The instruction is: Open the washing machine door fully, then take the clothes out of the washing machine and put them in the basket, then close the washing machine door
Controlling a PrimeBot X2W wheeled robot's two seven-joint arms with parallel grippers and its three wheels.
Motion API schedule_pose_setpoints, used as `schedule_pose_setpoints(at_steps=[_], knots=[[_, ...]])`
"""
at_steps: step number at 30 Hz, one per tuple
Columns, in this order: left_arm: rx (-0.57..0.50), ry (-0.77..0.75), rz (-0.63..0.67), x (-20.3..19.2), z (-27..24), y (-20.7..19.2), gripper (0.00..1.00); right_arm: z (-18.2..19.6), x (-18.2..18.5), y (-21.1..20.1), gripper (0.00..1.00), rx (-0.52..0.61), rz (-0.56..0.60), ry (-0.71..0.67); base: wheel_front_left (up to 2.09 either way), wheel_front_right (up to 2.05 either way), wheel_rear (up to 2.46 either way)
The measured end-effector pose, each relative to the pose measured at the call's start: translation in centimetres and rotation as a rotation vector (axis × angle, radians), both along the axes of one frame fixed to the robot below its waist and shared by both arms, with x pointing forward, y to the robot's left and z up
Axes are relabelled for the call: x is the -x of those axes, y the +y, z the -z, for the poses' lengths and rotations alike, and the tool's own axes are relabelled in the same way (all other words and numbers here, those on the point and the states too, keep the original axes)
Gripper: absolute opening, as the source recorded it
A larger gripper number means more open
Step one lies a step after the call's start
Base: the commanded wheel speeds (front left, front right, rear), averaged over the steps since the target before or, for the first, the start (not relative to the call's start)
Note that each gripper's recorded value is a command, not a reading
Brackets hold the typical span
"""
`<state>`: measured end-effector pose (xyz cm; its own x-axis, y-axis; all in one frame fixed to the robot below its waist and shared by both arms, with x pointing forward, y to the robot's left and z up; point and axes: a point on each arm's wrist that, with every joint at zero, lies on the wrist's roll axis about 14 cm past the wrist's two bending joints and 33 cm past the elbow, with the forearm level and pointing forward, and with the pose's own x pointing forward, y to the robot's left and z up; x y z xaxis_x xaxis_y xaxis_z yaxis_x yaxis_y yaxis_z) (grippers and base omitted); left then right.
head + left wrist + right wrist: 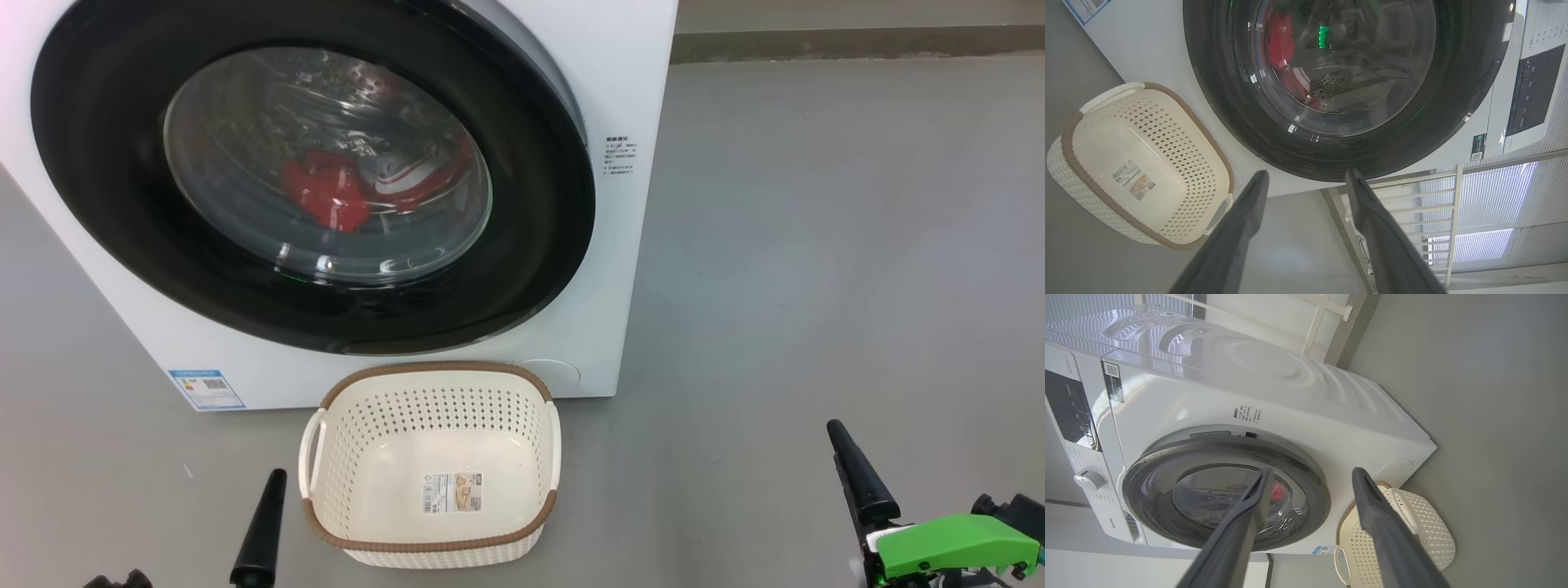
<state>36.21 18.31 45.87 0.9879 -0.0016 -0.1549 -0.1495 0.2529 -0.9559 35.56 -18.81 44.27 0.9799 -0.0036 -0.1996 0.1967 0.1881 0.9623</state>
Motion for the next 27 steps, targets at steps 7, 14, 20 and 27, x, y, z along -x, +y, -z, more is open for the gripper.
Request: schedule_pose_setpoints(at_steps=[7, 14, 20, 27], knots=[[-0.111, -0.004, 0.026, 0.0, -0.3, -0.5, 1.00, -0.2, -0.1, -0.2, 1.00, 0.116, -0.023, -0.005, 0.00, 0.00, 0.00], [-0.215, 0.004, 0.039, 0.1, -0.2, -0.6, 1.00, -0.5, -0.2, 0.2, 1.00, 0.208, -0.048, -0.018, 0.00, 0.00, 0.00], [-0.304, -0.006, 0.048, 0.0, -0.6, -0.7, 1.00, -0.8, -0.4, 0.3, 1.00, 0.269, -0.057, -0.029, 0.00, 0.00, 0.00], [-0.398, -0.021, 0.061, -0.2, -1.0, -0.9, 1.00, -1.0, -0.5, 0.3, 1.00, 0.340, -0.070, -0.038, 0.00, 0.00, 0.00]])
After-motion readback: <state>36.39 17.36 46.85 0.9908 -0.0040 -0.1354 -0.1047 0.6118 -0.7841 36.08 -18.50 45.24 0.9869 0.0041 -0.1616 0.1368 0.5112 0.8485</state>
